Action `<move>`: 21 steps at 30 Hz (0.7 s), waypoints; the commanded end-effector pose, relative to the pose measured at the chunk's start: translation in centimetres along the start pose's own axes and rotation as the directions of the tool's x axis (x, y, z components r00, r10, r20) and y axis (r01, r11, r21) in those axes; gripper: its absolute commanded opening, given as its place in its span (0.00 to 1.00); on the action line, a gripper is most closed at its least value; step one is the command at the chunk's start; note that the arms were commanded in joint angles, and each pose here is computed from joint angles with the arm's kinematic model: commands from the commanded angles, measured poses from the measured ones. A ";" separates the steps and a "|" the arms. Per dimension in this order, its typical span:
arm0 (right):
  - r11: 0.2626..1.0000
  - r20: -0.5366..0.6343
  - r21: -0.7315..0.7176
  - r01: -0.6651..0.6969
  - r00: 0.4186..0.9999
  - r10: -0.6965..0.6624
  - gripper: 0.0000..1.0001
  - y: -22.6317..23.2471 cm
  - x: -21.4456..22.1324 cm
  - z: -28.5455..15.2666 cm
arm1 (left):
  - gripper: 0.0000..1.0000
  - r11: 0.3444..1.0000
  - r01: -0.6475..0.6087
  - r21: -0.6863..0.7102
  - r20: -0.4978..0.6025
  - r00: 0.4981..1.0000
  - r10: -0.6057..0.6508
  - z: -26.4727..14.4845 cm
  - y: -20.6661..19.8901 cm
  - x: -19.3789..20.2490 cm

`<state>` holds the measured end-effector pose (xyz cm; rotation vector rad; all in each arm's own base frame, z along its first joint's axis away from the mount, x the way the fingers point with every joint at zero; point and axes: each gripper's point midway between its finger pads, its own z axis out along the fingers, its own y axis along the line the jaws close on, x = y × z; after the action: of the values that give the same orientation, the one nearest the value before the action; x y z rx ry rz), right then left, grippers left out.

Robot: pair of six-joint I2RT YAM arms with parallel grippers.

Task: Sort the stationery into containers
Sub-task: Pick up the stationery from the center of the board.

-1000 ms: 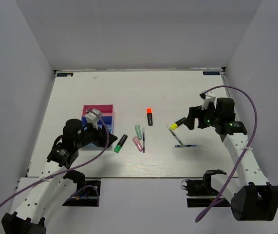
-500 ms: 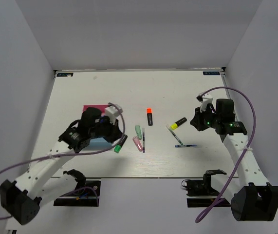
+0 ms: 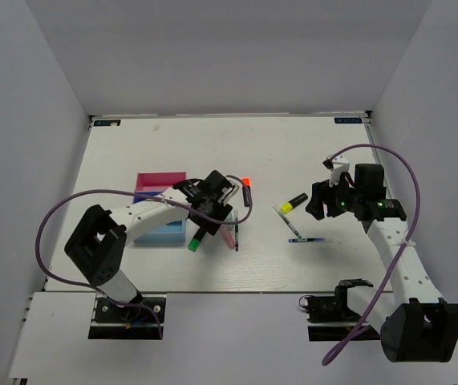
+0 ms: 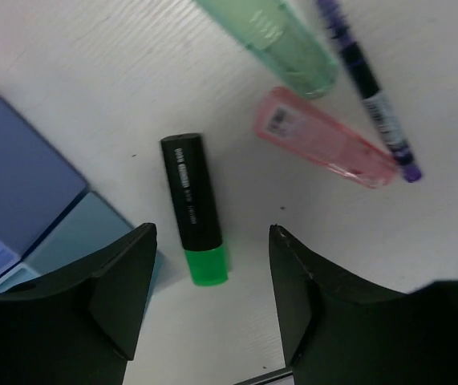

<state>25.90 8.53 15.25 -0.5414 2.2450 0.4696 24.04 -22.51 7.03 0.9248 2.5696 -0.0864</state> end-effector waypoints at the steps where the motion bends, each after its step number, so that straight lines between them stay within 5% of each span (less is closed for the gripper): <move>1: 1.000 0.007 -0.001 0.007 1.000 -0.007 0.71 0.0 -0.6 -0.2 | 0.69 0.994 0.069 -0.091 0.030 0.997 -0.066 -0.9 2.7 -1.4; 14: 0.999 -0.004 0.034 -0.007 1.000 0.007 0.73 -0.7 -0.5 -0.1 | 0.68 0.990 0.135 0.044 -0.074 0.989 -0.131 3.5 1.2 1.1; 21: 0.999 -0.010 0.037 -0.017 1.000 0.017 0.73 -0.7 -0.3 -0.1 | 0.59 0.990 0.137 0.034 -0.112 0.985 -0.133 4.9 1.1 2.9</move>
<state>25.99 8.04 14.69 -0.5166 2.2772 0.4427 24.46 -20.40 1.91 0.8037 2.7479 -0.0883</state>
